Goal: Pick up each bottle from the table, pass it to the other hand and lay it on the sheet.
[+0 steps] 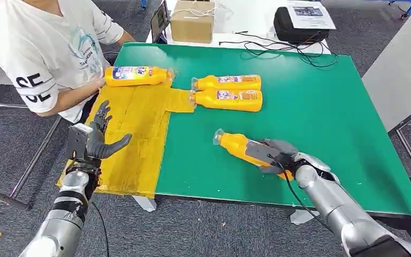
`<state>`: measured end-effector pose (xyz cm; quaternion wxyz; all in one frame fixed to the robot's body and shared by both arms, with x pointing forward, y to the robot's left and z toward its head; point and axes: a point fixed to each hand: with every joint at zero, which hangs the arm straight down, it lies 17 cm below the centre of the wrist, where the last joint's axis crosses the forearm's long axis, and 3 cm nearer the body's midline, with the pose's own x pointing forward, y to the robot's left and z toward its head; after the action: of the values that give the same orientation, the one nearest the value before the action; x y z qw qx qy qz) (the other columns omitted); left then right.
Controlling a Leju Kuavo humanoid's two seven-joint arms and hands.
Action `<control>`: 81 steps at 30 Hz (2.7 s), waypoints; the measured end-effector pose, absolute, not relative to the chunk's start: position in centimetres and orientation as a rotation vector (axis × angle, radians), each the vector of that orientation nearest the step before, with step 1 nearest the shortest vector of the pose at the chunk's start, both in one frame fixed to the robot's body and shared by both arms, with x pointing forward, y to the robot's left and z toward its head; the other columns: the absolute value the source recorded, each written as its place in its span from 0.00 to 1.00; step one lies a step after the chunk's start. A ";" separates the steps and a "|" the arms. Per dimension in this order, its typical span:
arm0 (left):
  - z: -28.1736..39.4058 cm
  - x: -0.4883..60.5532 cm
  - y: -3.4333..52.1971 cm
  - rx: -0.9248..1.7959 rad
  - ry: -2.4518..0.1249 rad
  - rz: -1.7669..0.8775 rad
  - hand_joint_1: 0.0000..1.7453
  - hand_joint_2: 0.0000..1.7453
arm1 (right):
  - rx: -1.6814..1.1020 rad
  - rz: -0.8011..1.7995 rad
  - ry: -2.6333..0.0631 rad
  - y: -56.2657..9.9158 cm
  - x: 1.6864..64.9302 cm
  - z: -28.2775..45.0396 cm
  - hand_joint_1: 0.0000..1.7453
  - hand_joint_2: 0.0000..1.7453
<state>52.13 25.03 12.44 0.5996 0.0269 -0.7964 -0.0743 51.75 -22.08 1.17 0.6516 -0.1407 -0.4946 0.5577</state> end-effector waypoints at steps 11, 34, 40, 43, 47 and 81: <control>12.1 52.5 20.4 0.023 -1.793 -0.226 0.00 1.00 | -0.286 0.970 -1.361 -13.9 53.1 4.7 1.00 1.00; 12.5 51.4 12.6 -0.217 -1.737 -0.219 0.00 1.00 | -0.196 0.741 -1.708 -4.3 52.8 14.9 1.00 1.00; 12.6 51.4 12.4 -0.225 -1.737 -0.214 0.00 1.00 | -0.190 0.739 -1.727 -4.1 52.7 15.3 1.00 1.00; 12.8 51.2 11.7 -0.283 -1.722 -0.189 0.00 1.00 | -0.175 0.741 -1.765 -3.1 52.4 16.1 1.00 1.00; 13.4 50.9 10.0 -0.388 -1.695 -0.161 0.00 1.00 | -0.156 0.745 -1.818 -1.3 51.7 17.4 1.00 1.00; 13.9 47.3 8.5 -0.763 -1.597 -0.084 0.00 1.00 | -0.051 1.239 -1.761 8.2 45.4 12.5 1.00 1.00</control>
<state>47.32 8.49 13.94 0.6325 -0.3333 -0.6982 -0.0369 45.43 8.20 12.53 0.4739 -0.0209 -0.7199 0.5066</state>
